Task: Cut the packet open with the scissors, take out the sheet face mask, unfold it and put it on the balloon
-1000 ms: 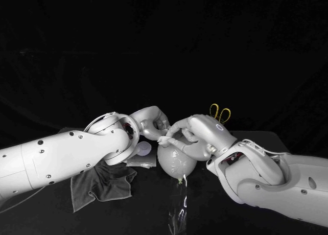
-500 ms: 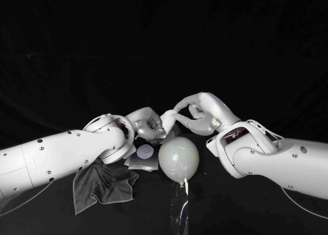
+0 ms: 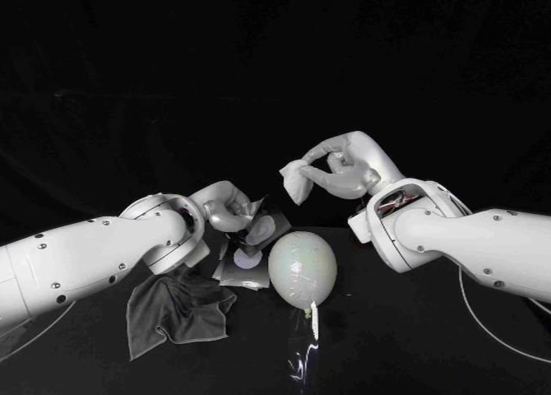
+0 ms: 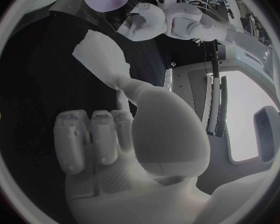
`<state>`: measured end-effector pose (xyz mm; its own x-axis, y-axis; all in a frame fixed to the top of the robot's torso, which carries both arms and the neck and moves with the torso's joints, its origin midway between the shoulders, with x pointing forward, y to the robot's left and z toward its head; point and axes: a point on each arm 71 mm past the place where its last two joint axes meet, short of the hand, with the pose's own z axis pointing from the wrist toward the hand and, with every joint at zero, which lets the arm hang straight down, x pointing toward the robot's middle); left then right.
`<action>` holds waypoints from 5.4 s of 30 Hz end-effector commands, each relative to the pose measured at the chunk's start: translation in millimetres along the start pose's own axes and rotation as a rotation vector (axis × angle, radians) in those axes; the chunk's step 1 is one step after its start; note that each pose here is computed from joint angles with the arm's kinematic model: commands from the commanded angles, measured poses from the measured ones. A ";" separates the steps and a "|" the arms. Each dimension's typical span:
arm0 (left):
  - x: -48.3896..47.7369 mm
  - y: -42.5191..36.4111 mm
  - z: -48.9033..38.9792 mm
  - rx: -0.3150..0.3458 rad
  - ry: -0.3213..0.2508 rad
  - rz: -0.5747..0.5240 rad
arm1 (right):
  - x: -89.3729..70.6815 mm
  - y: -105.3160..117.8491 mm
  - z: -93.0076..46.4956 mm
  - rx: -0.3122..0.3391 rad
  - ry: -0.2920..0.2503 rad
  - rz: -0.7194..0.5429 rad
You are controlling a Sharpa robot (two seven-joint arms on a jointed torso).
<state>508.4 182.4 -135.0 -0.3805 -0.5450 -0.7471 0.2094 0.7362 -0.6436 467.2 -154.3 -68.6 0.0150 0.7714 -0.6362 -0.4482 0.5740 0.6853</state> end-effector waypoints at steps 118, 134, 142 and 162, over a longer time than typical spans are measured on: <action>34.6 22.6 13.0 0.245 -0.083 -0.870 | 26.0 -42.0 0.0 0.193 0.084 0.186; 47.9 4.1 31.5 0.299 -0.018 -1.071 | 31.9 -40.3 2.9 0.233 0.038 0.304; 52.8 -3.7 37.4 0.319 0.008 -1.124 | 37.7 -38.6 5.0 0.242 0.042 0.328; 57.6 -11.1 45.2 0.317 0.017 -1.176 | 46.7 -34.0 8.5 0.239 0.051 0.353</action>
<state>524.8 126.6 -180.8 -0.4912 -0.8217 0.2890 -0.0615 -0.2982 -0.9525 490.8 -136.6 -119.8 -0.1463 0.9195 -0.3649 -0.1830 0.3373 0.9234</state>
